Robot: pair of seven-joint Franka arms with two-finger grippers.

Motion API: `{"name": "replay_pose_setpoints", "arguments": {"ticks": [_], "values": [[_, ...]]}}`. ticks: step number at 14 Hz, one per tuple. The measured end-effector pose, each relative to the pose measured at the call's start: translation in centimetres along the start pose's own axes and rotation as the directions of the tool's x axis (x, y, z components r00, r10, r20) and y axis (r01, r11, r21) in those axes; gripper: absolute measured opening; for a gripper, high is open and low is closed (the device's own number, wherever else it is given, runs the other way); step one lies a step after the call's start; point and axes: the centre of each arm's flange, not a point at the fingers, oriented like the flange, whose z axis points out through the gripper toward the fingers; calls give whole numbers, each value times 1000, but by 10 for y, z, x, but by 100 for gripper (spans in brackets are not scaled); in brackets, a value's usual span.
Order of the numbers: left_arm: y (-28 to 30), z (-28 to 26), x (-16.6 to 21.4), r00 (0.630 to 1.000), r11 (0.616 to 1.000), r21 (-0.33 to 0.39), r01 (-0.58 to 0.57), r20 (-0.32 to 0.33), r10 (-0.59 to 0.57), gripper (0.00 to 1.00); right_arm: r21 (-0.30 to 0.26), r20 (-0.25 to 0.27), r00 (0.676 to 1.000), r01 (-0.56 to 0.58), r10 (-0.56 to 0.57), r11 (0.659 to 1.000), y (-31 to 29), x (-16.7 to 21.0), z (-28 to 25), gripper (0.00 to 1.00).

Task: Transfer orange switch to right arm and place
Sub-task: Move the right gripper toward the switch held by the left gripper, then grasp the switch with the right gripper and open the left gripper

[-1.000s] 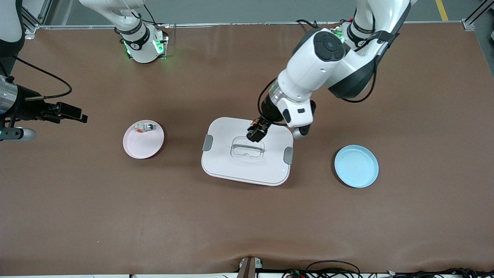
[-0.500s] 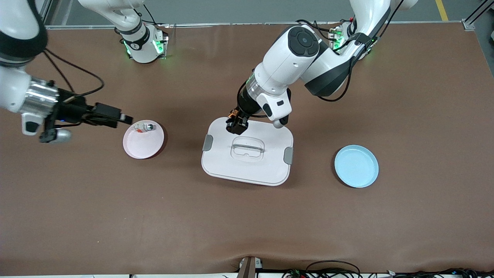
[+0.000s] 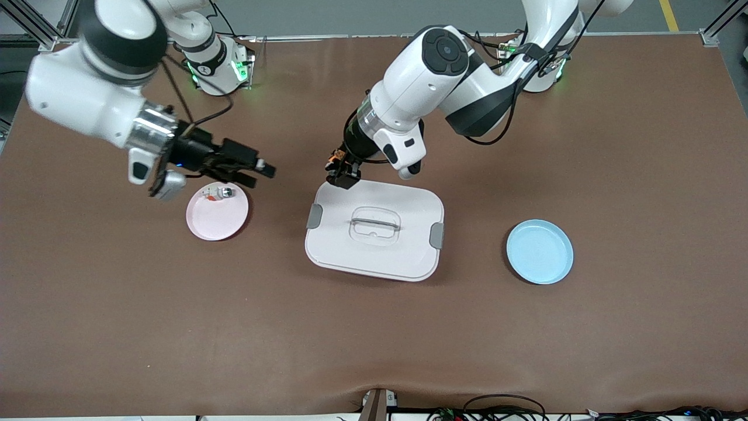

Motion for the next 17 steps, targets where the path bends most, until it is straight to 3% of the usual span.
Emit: {"name": "replay_pose_setpoints", "arguments": {"ticks": [3,10,17], "values": [[-2,1,-3,1000,1000,5,3,3,-3,72,35,-7,998,69,-69,997,-12,-24,27,100],[-2,2,-3,1000,1000,7,3,3,-3,72,4,16,993,118,-118,993,5,-44,50,100],[-1,-2,-6,1000,1000,1,1,9,-1,72,13,23,992,125,-125,992,-5,-60,64,100]]}}
